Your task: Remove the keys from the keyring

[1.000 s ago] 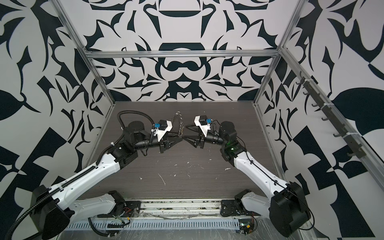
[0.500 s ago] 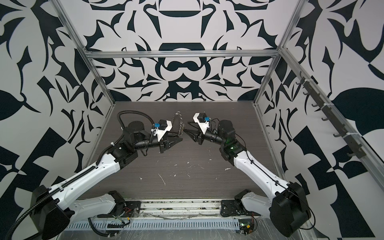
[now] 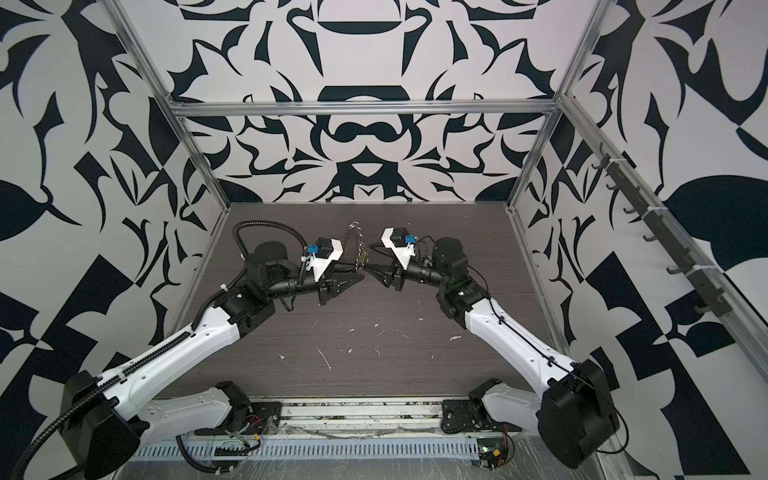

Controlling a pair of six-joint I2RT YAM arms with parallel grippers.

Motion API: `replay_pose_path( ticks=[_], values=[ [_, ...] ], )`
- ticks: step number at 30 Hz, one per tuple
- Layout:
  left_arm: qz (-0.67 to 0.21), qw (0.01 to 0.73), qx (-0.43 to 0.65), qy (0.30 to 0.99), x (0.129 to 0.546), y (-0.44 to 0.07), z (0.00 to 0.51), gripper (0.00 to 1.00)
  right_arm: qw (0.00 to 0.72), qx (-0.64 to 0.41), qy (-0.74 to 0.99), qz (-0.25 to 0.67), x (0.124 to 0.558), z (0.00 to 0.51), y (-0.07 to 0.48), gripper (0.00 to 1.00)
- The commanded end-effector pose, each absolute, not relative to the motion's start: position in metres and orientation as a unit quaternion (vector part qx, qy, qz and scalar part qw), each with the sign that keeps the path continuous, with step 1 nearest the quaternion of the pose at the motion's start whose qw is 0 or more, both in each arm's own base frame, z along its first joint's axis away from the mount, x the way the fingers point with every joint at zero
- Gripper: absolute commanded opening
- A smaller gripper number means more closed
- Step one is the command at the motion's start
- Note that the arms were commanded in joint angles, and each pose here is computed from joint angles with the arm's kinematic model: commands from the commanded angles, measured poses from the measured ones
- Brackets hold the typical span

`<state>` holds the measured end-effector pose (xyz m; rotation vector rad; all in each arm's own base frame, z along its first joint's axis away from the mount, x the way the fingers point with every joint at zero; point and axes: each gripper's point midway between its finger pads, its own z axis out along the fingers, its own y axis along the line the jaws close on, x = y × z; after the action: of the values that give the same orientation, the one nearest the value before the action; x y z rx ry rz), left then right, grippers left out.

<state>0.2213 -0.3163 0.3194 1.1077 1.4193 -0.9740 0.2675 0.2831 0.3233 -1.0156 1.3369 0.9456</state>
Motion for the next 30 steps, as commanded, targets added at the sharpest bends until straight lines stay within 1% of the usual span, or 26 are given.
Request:
replay_pose_path(
  ticks=[1, 6, 12, 15, 20, 22, 24, 30],
  values=[
    [-0.420, 0.545, 0.466, 0.556, 0.212, -0.317, 0.346, 0.23, 0.584, -0.466, 0.513, 0.422, 0.250, 0.352, 0.294, 0.58],
    [-0.419, 0.545, 0.466, 0.557, 0.212, -0.317, 0.346, 0.23, 0.573, -0.482, 0.499, 0.436, 0.241, 0.355, 0.296, 0.52],
    [-0.413, 0.551, 0.462, 0.559, 0.214, -0.315, 0.347, 0.23, 0.569, -0.486, 0.504, 0.431, 0.237, 0.357, 0.294, 0.36],
    [-0.408, 0.554, 0.462, 0.560, 0.216, -0.315, 0.346, 0.23, 0.567, -0.489, 0.521, 0.410, 0.239, 0.356, 0.289, 0.26],
    [-0.397, 0.558, 0.459, 0.566, 0.221, -0.314, 0.342, 0.23, 0.561, -0.501, 0.564, 0.342, 0.247, 0.346, 0.277, 0.13],
    [-0.392, 0.559, 0.457, 0.570, 0.223, -0.314, 0.340, 0.23, 0.560, -0.499, 0.576, 0.326, 0.249, 0.347, 0.273, 0.05],
    [-0.390, 0.561, 0.457, 0.569, 0.223, -0.314, 0.339, 0.23, 0.557, -0.503, 0.583, 0.312, 0.249, 0.348, 0.269, 0.00],
    [-0.380, 0.567, 0.455, 0.572, 0.228, -0.313, 0.334, 0.23, 0.541, -0.514, 0.617, 0.250, 0.257, 0.347, 0.256, 0.00]
  ],
)
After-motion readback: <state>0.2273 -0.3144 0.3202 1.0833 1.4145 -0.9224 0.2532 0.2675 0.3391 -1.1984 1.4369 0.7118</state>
